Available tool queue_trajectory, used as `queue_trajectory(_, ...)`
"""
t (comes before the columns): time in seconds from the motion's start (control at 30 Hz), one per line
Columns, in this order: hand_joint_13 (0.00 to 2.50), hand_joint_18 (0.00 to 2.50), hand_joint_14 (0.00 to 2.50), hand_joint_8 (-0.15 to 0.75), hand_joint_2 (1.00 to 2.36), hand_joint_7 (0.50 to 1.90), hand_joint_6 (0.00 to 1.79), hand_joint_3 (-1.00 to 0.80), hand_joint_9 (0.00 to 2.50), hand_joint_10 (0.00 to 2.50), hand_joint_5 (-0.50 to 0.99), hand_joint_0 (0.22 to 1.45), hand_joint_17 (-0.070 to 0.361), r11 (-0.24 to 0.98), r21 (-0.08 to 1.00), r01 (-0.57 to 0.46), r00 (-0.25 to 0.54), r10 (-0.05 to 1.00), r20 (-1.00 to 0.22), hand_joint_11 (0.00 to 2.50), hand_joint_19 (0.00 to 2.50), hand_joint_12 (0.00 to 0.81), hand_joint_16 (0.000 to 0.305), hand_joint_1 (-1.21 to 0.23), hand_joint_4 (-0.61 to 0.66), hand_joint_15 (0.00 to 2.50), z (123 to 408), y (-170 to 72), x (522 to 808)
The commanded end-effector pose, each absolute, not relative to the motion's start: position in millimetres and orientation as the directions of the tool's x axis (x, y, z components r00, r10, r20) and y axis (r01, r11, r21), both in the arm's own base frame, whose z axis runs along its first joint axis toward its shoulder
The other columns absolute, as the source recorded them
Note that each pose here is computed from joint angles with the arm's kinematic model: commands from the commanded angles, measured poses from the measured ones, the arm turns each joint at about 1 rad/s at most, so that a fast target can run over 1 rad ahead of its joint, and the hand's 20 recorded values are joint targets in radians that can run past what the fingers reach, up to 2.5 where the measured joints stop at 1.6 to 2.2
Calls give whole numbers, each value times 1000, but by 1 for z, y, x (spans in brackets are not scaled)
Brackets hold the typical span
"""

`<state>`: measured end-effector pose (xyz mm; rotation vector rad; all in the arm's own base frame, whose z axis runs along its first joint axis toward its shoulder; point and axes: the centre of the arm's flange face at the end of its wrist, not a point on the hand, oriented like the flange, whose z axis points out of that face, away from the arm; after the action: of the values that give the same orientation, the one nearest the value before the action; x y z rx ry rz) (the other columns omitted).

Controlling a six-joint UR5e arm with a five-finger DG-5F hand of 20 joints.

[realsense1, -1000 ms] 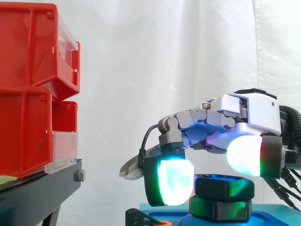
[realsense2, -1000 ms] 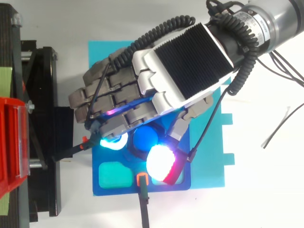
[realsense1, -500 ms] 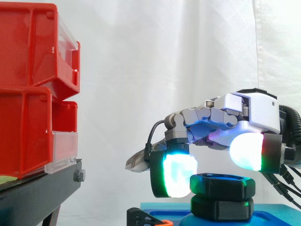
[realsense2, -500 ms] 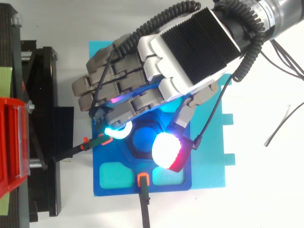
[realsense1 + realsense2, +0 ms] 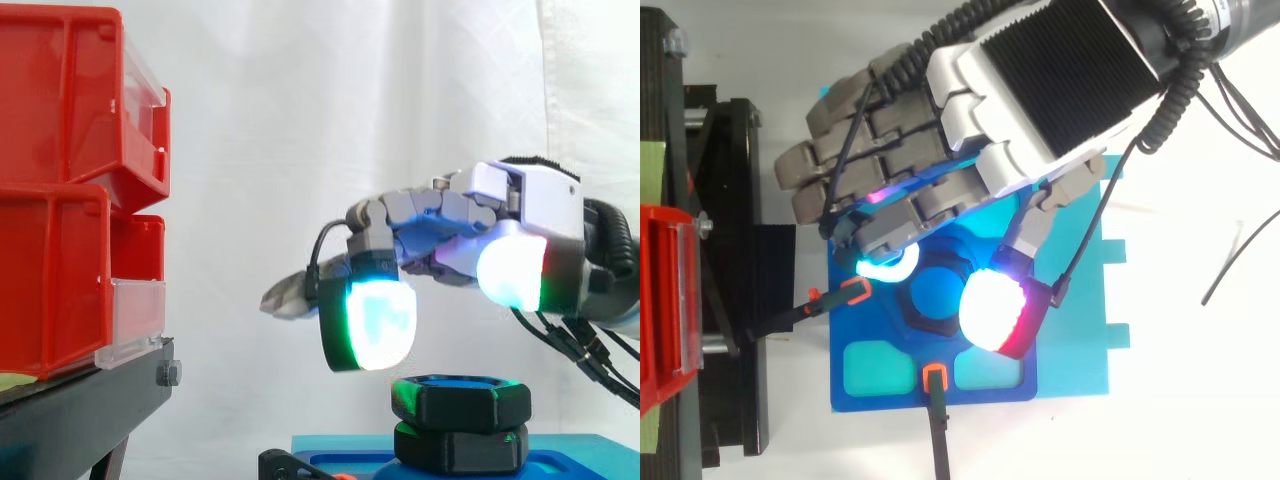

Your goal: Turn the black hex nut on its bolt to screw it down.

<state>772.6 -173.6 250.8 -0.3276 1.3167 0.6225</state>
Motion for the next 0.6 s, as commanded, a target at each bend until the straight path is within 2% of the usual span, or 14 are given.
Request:
queue_trajectory(0.0,539,483,5,259,1000,1289,505,-500,584,7,-45,496,134,789,123,-601,126,246,-961,174,474,356,60,-291,172,112,263,-170,778)
queue_trajectory(0.33,544,486,5,261,1000,1184,505,-500,587,7,-58,497,134,799,110,-591,165,253,-953,178,474,358,60,-293,209,119,263,-161,784)
queue_trajectory(0.57,545,490,4,258,1000,1153,505,-500,585,8,-60,500,134,811,156,-564,133,275,-952,183,475,357,59,-293,204,114,239,-134,783)
